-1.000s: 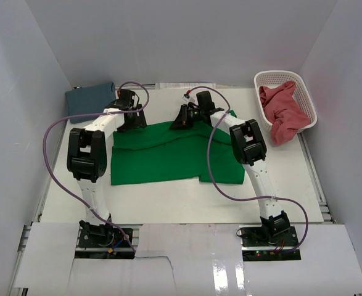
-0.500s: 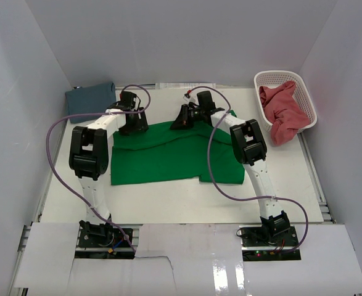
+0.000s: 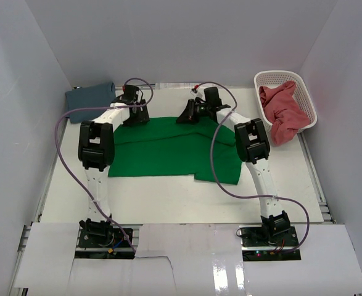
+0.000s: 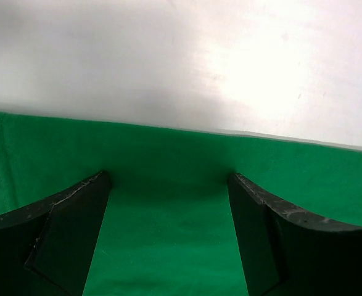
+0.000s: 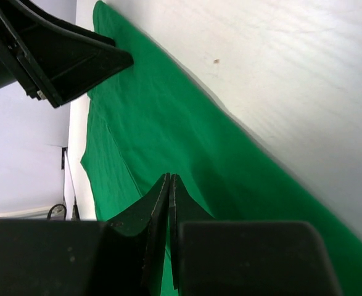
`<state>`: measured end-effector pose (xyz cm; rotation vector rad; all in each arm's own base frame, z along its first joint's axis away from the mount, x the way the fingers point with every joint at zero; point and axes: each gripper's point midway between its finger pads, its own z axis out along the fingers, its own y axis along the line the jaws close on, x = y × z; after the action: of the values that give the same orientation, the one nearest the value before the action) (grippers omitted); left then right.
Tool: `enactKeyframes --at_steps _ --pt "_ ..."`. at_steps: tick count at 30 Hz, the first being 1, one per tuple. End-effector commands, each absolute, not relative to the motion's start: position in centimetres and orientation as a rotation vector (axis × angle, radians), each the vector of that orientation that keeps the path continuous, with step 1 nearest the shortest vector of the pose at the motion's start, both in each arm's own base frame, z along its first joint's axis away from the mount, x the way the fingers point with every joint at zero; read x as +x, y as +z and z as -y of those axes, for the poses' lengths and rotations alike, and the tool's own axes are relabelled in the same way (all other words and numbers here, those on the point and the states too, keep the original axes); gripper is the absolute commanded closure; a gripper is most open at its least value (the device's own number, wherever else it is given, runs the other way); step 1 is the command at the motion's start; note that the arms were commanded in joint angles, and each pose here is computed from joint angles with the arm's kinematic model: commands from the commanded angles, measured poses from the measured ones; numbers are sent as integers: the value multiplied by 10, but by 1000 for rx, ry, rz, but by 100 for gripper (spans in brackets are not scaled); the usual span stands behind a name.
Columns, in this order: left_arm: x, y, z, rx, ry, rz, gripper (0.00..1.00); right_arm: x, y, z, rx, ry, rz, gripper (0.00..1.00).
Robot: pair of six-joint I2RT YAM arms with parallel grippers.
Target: Fold and stack the t-shirts
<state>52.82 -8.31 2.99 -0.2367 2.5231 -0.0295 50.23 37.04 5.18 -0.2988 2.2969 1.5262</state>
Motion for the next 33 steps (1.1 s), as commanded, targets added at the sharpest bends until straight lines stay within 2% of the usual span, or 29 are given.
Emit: enactKeyframes --at_steps 1,6,14,15,16,18,19,22,25,28,33 --pt "528 4 77 -236 -13 -2583 12 520 78 -366 -345 1508 -2189 92" --pt "535 25 79 -238 -31 -2544 12 527 110 -355 -381 1473 -2119 92" --pt "538 106 89 -215 -137 -2427 10 507 146 -322 -405 1372 -2145 90" --pt "535 118 95 -196 -176 -2413 10 506 146 -317 -426 1327 -2145 88" --pt "532 121 99 -185 -197 -2415 10 501 141 -312 -423 1307 -2170 78" --pt "526 134 105 -159 -224 -2396 10 494 153 -301 -428 1256 -2173 66" --pt "521 135 113 -131 -271 -2406 10 487 144 -295 -412 1246 -2204 53" --pt "513 147 126 -65 -341 -2381 9 478 155 -272 -380 1209 -2205 36" --pt "508 155 151 20 -509 -2359 8 476 148 -248 -329 1167 -2235 30" --pt "506 154 181 87 -655 -2363 8 471 133 -229 -291 1137 -2295 30" --pt "517 162 235 196 -751 -2324 8 468 114 -213 -277 1089 -2344 29"
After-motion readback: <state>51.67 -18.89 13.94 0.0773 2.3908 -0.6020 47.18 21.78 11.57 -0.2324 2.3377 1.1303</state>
